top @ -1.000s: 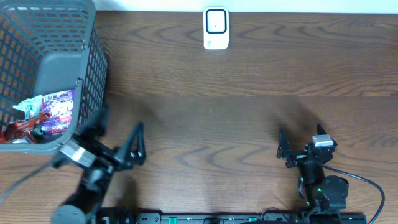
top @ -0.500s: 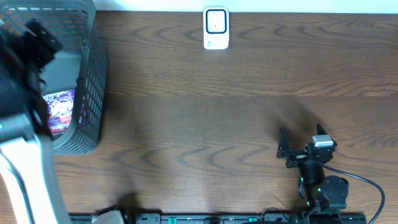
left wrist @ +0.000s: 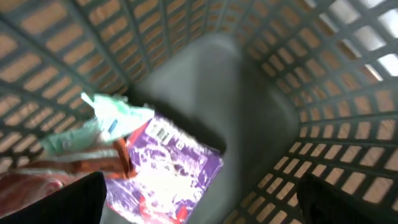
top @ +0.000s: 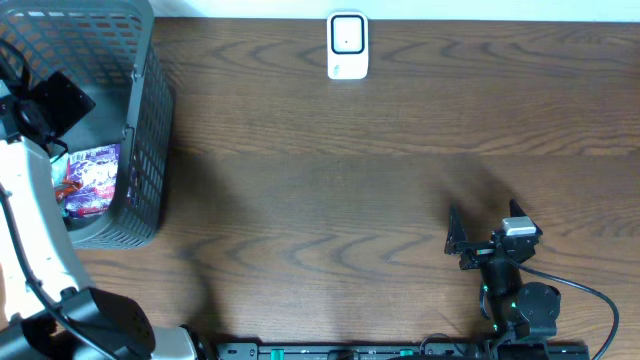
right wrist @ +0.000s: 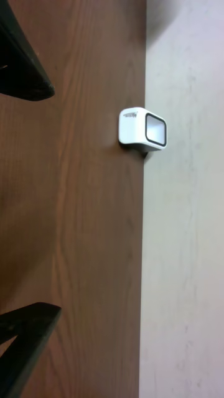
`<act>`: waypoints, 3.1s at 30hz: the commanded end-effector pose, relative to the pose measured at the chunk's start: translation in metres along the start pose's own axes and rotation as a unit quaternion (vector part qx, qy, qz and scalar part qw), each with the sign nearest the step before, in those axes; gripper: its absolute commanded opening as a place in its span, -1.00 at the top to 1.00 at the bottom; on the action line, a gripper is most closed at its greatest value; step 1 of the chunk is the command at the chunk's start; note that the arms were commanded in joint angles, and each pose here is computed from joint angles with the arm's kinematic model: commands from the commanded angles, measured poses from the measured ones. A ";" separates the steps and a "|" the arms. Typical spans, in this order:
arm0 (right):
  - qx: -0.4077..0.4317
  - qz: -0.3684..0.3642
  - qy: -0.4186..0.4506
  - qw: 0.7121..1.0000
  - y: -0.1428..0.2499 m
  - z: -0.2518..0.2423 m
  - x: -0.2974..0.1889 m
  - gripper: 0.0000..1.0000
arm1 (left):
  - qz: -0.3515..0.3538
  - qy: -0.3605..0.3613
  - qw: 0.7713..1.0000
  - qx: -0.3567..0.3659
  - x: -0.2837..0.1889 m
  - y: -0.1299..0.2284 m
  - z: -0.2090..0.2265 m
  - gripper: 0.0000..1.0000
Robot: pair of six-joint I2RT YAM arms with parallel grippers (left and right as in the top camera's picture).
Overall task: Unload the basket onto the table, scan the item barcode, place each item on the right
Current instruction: 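Reach the left gripper into the basket toward the purple bag, then grasp the purple bag with the left gripper and lift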
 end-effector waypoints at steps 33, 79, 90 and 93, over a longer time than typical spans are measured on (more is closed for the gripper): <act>0.007 -0.001 -0.001 1.000 0.001 0.000 0.000 -0.99 | 0.168 -0.252 0.940 -0.156 0.156 0.066 0.039 -0.25; 0.007 -0.001 -0.001 1.000 0.001 0.000 0.000 -0.99 | -0.009 -0.026 0.966 -0.258 0.041 -0.003 -0.009 -0.82; 0.007 -0.001 -0.001 1.000 0.001 0.000 0.000 -0.99 | 0.052 -0.126 0.949 -0.283 0.136 0.024 0.006 -0.98; 0.007 -0.001 -0.001 1.000 0.001 0.000 0.000 -0.99 | 0.076 -0.156 0.945 -0.278 0.159 0.037 0.014 -0.99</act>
Point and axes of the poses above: each gripper's point midway between its finger pads, its own x axis out along the fingers, its own z axis along the line the jaws close on, y = z × x, the point moved 9 cm from there along -x, back along the fingers, and after that the axes turned 11 degrees about -x, right-handed, at the moved point
